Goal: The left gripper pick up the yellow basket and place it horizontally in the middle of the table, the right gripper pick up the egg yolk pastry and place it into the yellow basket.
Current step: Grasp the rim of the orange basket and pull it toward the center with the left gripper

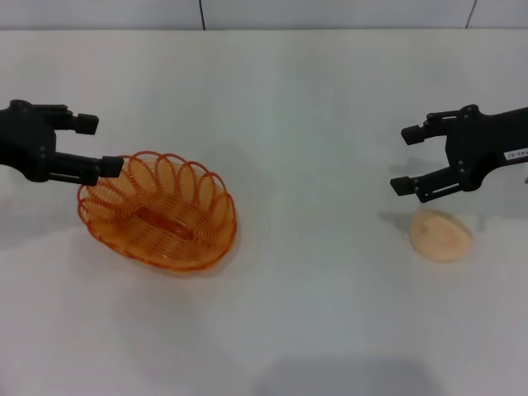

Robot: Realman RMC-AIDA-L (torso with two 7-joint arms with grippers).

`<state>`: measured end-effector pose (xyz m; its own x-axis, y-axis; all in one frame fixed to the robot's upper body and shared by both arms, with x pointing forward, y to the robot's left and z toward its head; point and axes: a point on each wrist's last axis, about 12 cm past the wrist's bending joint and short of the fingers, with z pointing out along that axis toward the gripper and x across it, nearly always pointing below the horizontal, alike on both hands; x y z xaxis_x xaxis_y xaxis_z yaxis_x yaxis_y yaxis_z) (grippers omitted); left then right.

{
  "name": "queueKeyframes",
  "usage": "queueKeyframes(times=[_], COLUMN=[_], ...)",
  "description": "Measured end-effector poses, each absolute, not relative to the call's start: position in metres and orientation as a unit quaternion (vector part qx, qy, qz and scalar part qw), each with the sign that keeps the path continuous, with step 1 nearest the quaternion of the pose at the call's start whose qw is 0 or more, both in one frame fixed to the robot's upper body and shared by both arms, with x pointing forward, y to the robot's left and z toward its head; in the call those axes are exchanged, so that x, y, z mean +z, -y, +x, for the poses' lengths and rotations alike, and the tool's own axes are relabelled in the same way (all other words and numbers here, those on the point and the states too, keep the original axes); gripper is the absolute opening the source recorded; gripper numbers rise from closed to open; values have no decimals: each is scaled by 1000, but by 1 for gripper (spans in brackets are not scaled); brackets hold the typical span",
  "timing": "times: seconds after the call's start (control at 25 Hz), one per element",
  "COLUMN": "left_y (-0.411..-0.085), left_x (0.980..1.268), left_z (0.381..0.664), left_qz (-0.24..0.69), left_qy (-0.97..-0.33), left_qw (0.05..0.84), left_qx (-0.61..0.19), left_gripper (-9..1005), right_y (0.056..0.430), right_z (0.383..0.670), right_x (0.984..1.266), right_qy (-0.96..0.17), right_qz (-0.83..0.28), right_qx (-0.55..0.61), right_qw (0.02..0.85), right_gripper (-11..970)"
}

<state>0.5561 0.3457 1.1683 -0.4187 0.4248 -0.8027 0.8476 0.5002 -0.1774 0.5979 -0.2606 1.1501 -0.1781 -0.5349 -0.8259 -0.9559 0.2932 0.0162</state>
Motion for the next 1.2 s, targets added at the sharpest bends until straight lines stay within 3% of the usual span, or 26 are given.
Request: queueKeyframes(times=[0.32,0.68,1.2], left_y=[-349,-350,-316], left_x=[1182,1185,1143], left_z=[569,590,605], left_qz=[297,291,306], left_qy=[-882,-917,-916], left_qw=[261,211,185], left_qx=[-257,-172,-182], left_gripper=[874,872,872], right_y=[262,259,252], right_z=[597,597,596], right_x=[1149,1150,1148], right_qy=[-710,-704,-698], right_qz=[-527,-534,-542], right_qx=[280,281,286], right_qw=[373,374,370], right_gripper=[872,872,872])
